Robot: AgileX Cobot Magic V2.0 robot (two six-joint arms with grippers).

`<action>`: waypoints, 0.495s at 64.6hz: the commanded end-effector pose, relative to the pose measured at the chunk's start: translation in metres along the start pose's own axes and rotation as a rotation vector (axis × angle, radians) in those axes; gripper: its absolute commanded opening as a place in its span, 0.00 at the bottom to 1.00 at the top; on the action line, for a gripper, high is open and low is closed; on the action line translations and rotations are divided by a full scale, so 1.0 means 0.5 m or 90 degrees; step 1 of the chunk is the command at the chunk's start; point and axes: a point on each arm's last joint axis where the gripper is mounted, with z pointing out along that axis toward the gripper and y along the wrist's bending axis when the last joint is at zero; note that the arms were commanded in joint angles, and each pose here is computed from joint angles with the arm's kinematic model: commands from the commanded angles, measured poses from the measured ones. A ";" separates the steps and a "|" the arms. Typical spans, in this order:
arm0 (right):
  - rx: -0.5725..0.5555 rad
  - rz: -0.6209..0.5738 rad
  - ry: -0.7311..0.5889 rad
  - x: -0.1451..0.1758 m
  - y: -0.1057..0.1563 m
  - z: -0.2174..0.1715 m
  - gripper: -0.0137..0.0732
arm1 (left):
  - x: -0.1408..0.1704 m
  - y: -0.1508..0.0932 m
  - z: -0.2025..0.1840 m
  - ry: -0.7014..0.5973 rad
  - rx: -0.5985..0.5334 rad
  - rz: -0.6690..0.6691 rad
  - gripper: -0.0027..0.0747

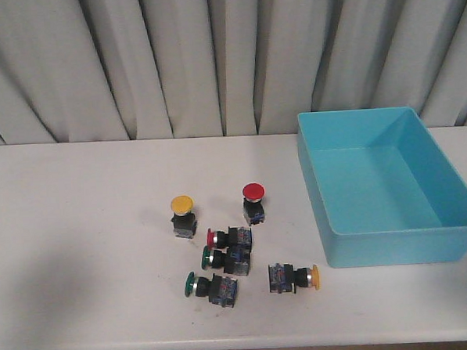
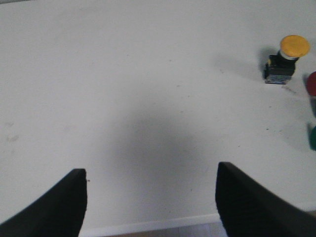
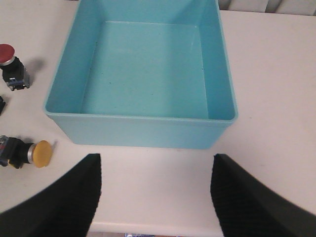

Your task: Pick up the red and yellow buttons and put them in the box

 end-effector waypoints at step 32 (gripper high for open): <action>0.005 -0.004 -0.054 -0.030 -0.003 -0.009 0.71 | -0.181 -0.154 0.094 -0.060 0.236 0.305 0.72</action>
